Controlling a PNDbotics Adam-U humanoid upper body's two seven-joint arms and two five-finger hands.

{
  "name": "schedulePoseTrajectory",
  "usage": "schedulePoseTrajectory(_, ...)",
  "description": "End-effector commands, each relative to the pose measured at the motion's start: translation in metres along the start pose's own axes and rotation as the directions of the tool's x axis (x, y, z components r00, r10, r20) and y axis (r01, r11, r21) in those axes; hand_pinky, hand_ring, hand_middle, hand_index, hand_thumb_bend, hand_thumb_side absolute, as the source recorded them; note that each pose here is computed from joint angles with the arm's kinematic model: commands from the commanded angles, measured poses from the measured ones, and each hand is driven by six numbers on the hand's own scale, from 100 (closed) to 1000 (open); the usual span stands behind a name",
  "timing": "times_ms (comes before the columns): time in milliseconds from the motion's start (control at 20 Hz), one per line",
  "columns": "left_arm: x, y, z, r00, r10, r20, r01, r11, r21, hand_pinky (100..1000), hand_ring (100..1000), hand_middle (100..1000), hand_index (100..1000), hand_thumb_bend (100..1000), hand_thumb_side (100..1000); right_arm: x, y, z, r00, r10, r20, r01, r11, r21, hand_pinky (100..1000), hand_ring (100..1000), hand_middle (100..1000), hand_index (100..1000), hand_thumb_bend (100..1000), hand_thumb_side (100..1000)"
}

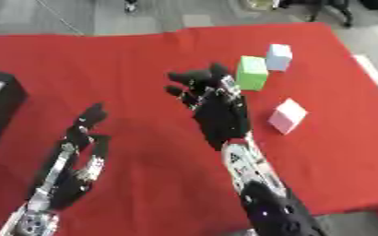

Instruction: Pick up the objects with one hand, pass them to the other hand, and then place them into the box on the other side of the table.

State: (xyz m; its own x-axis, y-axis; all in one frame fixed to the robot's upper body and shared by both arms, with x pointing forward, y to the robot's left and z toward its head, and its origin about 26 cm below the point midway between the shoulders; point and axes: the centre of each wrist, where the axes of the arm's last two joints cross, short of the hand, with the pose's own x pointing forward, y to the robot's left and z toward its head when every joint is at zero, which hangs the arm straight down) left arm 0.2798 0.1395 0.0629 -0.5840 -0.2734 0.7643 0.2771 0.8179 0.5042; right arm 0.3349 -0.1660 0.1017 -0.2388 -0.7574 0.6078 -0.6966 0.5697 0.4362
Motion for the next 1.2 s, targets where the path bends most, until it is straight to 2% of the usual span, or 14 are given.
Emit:
schedulePoseTrajectory(50,0.002,0.005,-0.001,1.000,-0.012,0.014,0.012,1.000,0.010,761,1000,1000,934,100,770,0.019,0.000,-0.006,0.997,0.014,0.082,-0.015,1.000,0.009,752,772,565,559,100,569)
schedulePoseTrajectory(250,0.002,0.006,-0.001,1.000,-0.012,0.010,0.012,1.000,0.015,761,1000,1000,934,100,769,0.029,-0.004,-0.005,0.990,0.042,0.131,-0.041,0.999,-0.009,754,774,568,561,100,558)
schedulePoseTrajectory(300,0.002,0.006,-0.001,1.000,-0.012,0.012,0.012,1.000,0.014,761,1000,1000,934,100,766,0.032,-0.006,-0.004,0.988,0.056,0.142,-0.054,0.998,-0.016,753,779,576,565,100,630)
schedulePoseTrajectory(350,0.002,0.006,-0.001,1.000,-0.011,0.012,0.011,1.000,0.013,761,1000,1000,934,100,770,0.034,-0.007,-0.003,0.986,0.073,0.150,-0.071,0.997,-0.022,752,782,581,569,100,543)
schedulePoseTrajectory(450,0.002,0.006,-0.001,1.000,-0.010,0.008,0.010,1.000,0.015,761,1000,1000,934,100,771,0.044,-0.014,-0.001,0.978,0.129,0.161,-0.125,0.991,-0.035,747,800,616,594,100,524)
schedulePoseTrajectory(500,0.001,0.006,0.000,1.000,-0.010,0.006,0.010,1.000,0.016,760,1000,1000,934,100,770,0.051,-0.018,0.001,0.973,0.165,0.163,-0.160,0.986,-0.041,744,816,652,621,100,529)
schedulePoseTrajectory(600,0.000,0.007,0.001,1.000,-0.015,0.002,0.015,1.000,0.015,760,1000,1000,934,100,770,0.067,-0.028,0.008,0.956,0.247,0.156,-0.242,0.969,-0.049,737,850,729,681,100,470)
schedulePoseTrajectory(650,-0.001,0.007,0.002,1.000,-0.018,-0.003,0.018,1.000,0.015,760,1000,1000,934,100,771,0.077,-0.035,0.015,0.945,0.293,0.144,-0.288,0.956,-0.053,734,875,778,729,100,470)
schedulePoseTrajectory(850,-0.005,0.009,0.007,0.999,-0.031,-0.023,0.031,0.999,0.018,760,1000,1000,933,100,772,0.119,-0.053,0.042,0.884,0.462,0.068,-0.461,0.887,-0.035,749,965,951,913,100,470)
schedulePoseTrajectory(950,-0.006,0.010,0.008,0.999,-0.038,-0.027,0.039,0.999,0.015,760,1000,1000,933,100,774,0.138,-0.057,0.051,0.849,0.528,0.014,-0.528,0.849,-0.005,766,1000,1000,961,100,470)
schedulePoseTrajectory(1000,-0.007,0.010,0.009,0.999,-0.043,-0.031,0.043,0.999,0.010,760,1000,1000,933,100,775,0.146,-0.059,0.056,0.831,0.557,-0.019,-0.556,0.831,0.013,781,1000,1000,992,100,470)
schedulePoseTrajectory(1150,-0.009,0.010,0.011,0.998,-0.050,-0.038,0.050,0.999,0.005,760,1000,1000,933,100,775,0.173,-0.064,0.068,0.761,0.638,-0.117,-0.635,0.770,0.066,813,1000,1000,1000,100,401)
schedulePoseTrajectory(1200,-0.010,0.011,0.011,0.998,-0.051,-0.039,0.051,0.999,0.006,760,1000,1000,933,100,774,0.182,-0.066,0.071,0.734,0.663,-0.147,-0.658,0.748,0.083,823,1000,1000,1000,100,333)
